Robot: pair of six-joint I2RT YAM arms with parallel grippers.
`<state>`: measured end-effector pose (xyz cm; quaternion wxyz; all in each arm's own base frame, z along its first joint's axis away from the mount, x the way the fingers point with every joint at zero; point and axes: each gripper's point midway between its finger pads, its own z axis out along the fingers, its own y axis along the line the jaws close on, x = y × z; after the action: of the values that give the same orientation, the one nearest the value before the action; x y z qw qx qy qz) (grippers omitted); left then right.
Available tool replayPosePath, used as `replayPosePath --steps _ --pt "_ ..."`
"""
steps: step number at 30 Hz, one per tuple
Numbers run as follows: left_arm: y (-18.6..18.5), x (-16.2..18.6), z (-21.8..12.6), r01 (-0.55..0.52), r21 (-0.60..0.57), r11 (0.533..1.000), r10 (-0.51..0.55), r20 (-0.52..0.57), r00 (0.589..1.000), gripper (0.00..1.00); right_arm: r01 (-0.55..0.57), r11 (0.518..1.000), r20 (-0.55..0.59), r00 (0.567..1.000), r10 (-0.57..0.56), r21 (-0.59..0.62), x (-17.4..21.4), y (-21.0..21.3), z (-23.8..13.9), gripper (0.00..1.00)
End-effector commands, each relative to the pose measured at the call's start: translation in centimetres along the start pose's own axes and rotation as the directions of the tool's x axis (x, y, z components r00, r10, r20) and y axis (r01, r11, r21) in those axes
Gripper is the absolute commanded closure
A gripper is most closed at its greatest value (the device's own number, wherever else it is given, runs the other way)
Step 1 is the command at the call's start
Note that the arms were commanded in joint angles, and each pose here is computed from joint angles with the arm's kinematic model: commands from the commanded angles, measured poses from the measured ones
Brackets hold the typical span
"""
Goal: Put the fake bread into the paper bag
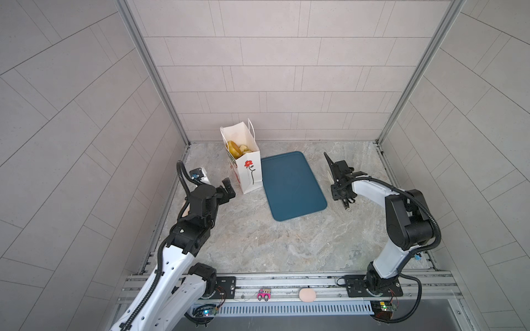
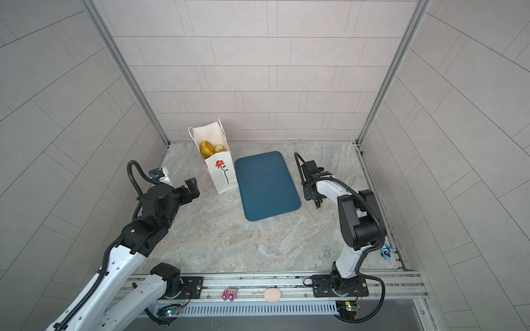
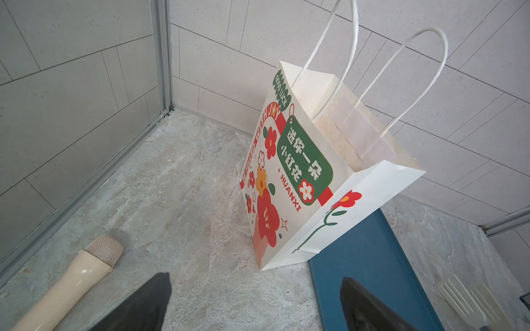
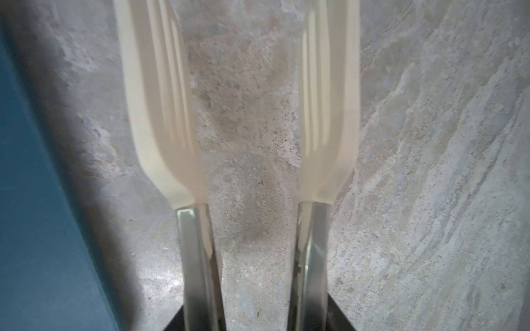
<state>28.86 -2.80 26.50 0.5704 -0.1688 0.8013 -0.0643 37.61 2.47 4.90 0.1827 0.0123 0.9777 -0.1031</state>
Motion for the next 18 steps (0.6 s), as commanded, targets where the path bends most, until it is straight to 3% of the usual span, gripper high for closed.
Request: replayPosePath --steps 1,18 --pt "0.3 -0.5 -0.4 0.011 -0.015 1.000 -0.011 0.019 1.000 0.00 -0.033 0.999 0.019 0.999 0.033 0.003 -0.9 -0.2 -0.1 0.47" --pt "0.1 -0.7 -0.3 0.014 -0.008 1.000 -0.014 0.018 1.000 0.00 -0.030 0.998 -0.092 0.995 0.024 -0.062 0.8 0.9 1.9 0.41"
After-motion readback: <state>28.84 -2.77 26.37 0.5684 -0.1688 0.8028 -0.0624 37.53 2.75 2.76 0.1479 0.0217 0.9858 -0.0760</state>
